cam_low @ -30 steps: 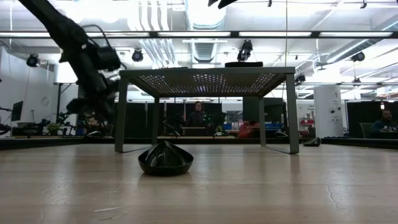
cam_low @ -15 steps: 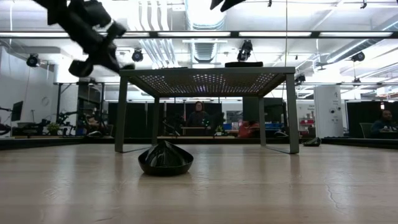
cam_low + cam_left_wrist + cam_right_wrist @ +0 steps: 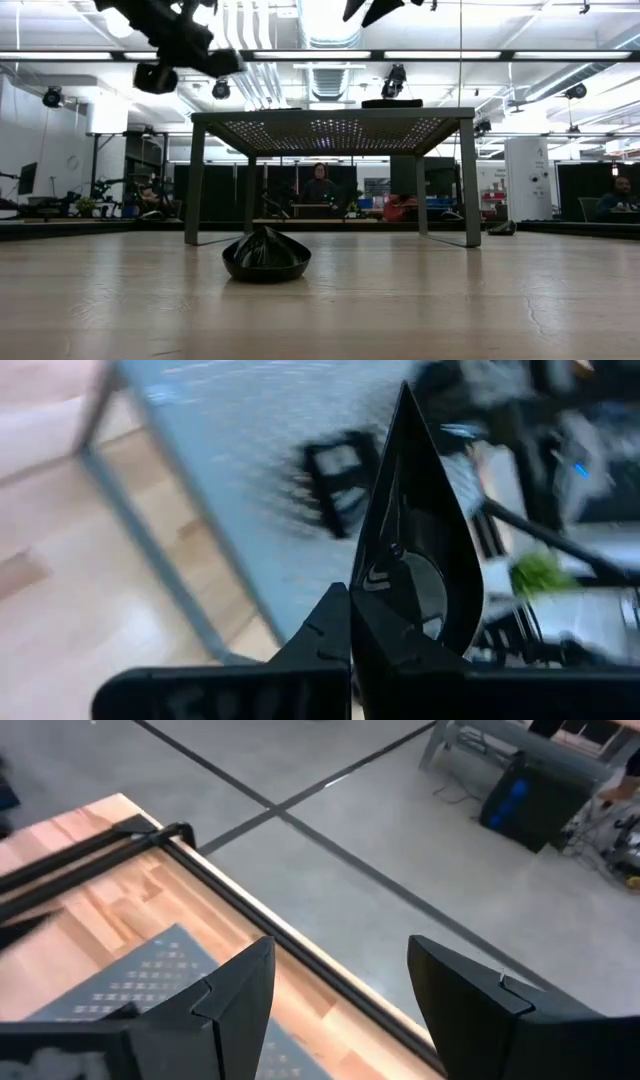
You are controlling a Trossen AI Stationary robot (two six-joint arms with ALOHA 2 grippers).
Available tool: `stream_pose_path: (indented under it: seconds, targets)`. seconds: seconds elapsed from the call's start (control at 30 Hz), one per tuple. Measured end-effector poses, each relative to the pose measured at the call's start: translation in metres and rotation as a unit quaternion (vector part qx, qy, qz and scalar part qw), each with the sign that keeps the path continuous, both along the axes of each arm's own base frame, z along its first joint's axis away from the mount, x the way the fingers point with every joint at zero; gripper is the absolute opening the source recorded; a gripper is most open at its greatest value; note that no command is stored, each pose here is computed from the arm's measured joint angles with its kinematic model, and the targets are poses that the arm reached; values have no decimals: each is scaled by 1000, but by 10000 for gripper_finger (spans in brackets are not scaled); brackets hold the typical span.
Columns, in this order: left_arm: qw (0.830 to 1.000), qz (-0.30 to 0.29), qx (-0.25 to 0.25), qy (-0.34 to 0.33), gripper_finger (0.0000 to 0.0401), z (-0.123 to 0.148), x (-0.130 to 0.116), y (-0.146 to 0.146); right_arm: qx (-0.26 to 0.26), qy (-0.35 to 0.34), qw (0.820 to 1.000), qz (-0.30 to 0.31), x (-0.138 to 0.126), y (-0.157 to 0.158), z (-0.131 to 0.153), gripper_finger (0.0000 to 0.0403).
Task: Pick & Place Mini shaped plates
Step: Put the black drop shaped plate on the shelf
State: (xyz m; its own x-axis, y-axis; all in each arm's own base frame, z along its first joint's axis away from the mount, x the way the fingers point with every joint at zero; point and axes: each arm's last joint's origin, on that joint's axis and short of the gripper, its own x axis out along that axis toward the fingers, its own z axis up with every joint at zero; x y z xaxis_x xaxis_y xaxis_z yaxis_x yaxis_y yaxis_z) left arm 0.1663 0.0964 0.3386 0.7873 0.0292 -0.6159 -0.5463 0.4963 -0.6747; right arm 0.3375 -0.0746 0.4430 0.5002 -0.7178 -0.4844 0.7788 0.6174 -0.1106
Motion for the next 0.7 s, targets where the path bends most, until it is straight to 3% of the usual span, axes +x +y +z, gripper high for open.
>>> stream_pose_path:
  seconds: [0.13, 0.27, 0.43, 0.7]
  targets:
    - [998, 35, -30, 36, 0, -8, 5, 2, 3, -5, 1000, 9, 2, 8, 0, 224]
    - [998, -5, -45, 38, 0, -11, 12, -7, 2, -4, 1000, 14, 2, 10, 0, 224]
    - [994, -97, -30, 31, 0, -14, 27, -20, -7, 10, 1000, 22, 2, 9, 0, 224]
    - [990, -122, -8, 78, 0, -21, 63, -13, -6, 48, 998, 36, -1, 16, -4, 224]
